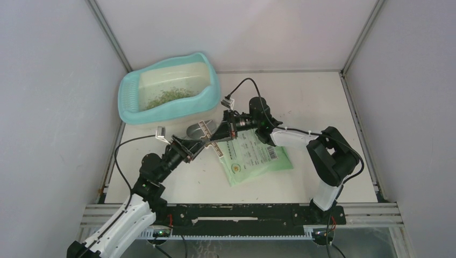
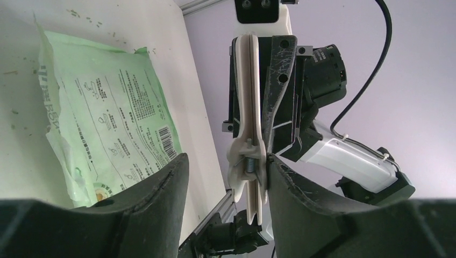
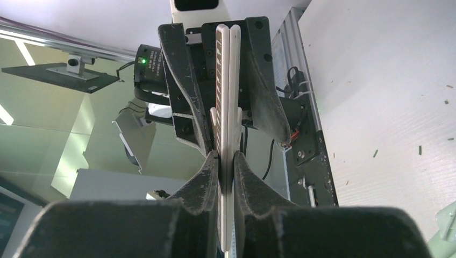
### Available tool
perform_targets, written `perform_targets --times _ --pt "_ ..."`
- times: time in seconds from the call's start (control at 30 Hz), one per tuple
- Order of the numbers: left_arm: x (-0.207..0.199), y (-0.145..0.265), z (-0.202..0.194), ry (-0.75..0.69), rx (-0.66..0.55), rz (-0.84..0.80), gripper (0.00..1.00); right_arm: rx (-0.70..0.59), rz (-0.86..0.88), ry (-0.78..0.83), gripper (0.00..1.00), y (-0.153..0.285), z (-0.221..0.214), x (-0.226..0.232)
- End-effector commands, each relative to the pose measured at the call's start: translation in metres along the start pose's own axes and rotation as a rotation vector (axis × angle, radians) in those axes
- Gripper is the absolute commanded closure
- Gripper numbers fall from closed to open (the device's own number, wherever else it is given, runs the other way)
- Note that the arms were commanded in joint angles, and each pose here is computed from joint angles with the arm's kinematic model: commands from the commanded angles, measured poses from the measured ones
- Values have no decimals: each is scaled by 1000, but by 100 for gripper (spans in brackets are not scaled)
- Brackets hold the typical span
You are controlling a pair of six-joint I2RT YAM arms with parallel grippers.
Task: Fill the litter box with clean litter
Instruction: Pick up the clamp at the center of the board.
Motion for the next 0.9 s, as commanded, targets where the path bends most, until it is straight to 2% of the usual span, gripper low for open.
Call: perform_targets --times 0.0,0.17,0.43,0.7,0.77,0.87 --pt "-3 0 2 2 -15 -44 43 18 46 65 94 -1 -3 14" --pt "-3 0 4 1 -20 -43 51 31 42 63 94 -1 -5 13" --pt "-3 -1 6 -1 -13 -46 77 41 44 61 93 -3 -6 11" --pt "-2 -2 5 2 -7 -54 91 48 49 54 92 -5 -6 9" --pt "-1 -2 4 2 -7 -49 94 46 43 52 86 -3 -6 8" --pt "1 0 4 1 -7 -30 97 31 23 55 66 2 -4 8"
Point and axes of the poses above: each gripper's point midway between its finger pads, its own y axis back along the fingers, its own x axis along the line the jaws close on, z = x × y, the point moved 7 cm from there along y, back along the fingers, and after that the axes turned 10 degrees about -y, right-handed, at the moved point
